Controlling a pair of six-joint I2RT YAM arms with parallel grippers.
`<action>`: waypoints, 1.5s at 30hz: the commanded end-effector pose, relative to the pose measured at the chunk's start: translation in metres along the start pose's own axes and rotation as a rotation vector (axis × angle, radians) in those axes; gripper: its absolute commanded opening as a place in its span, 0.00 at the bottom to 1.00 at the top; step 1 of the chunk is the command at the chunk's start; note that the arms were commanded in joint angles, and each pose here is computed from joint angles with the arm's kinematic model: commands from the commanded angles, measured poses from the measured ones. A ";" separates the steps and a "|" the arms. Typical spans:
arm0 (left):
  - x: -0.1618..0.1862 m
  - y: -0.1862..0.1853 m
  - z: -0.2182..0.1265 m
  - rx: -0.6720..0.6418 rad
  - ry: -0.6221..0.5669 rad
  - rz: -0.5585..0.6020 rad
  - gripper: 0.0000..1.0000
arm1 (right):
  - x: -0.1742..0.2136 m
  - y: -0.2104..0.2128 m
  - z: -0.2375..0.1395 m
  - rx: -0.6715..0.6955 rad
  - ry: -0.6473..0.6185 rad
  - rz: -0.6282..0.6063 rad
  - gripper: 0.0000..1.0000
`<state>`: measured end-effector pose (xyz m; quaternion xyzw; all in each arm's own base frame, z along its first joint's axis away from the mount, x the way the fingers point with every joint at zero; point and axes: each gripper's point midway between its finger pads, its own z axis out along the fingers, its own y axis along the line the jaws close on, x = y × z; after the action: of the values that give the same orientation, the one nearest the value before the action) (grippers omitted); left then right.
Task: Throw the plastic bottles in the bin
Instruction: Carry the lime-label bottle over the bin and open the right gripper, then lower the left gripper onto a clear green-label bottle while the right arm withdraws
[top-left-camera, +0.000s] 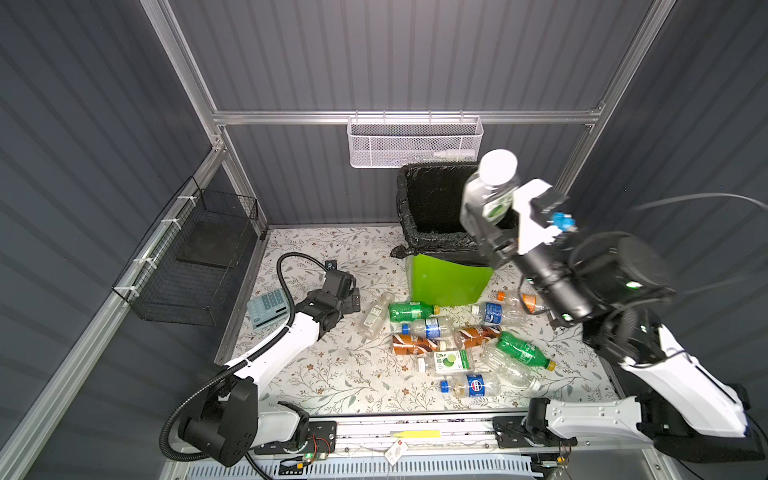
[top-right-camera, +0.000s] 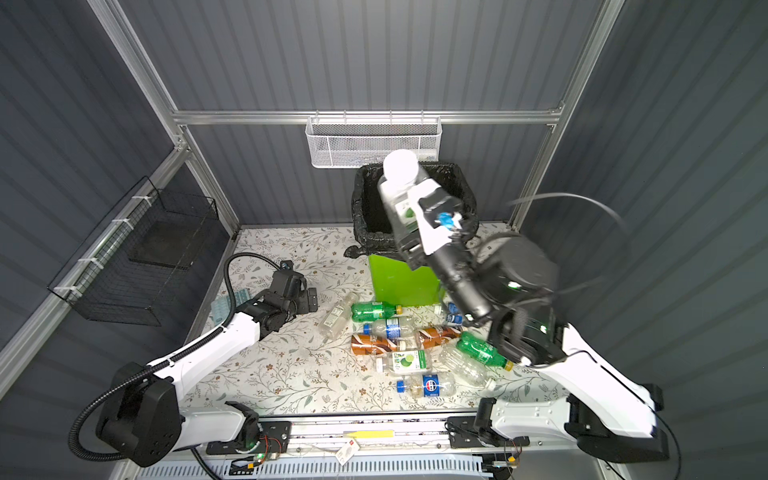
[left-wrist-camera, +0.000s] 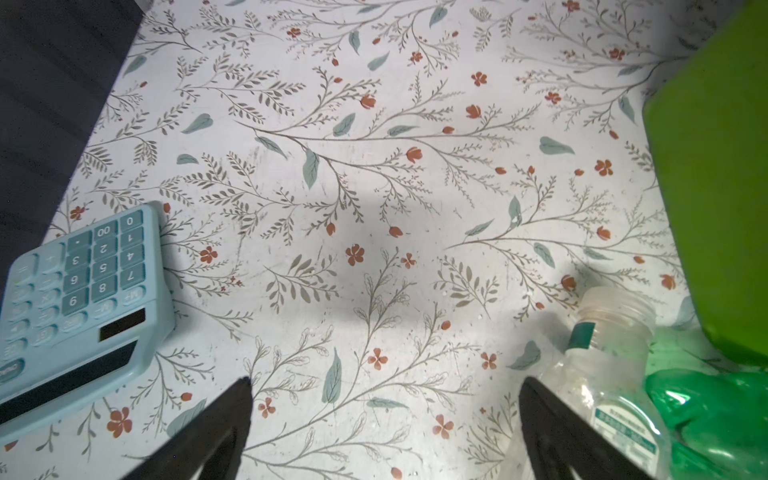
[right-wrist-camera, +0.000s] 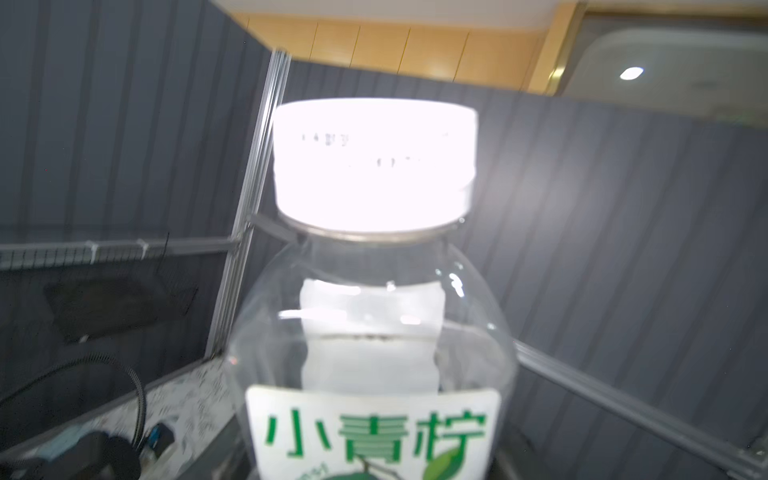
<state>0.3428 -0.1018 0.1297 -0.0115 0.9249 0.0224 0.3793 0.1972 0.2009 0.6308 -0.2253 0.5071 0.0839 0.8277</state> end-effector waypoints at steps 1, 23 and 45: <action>-0.006 -0.010 0.000 0.050 0.010 0.023 1.00 | -0.025 -0.026 0.006 0.132 -0.119 -0.114 0.54; 0.000 -0.055 0.002 0.162 0.077 0.212 1.00 | 0.098 -0.123 0.013 0.329 0.189 0.222 0.99; 0.049 -0.100 0.019 0.265 0.341 0.403 0.93 | 0.273 -0.142 -0.115 0.590 0.627 0.377 0.99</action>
<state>0.3342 -0.2035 0.0819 0.2070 0.9503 -0.0312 0.2305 0.2858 -0.0018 0.4061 0.0928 0.7490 -0.0011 0.6561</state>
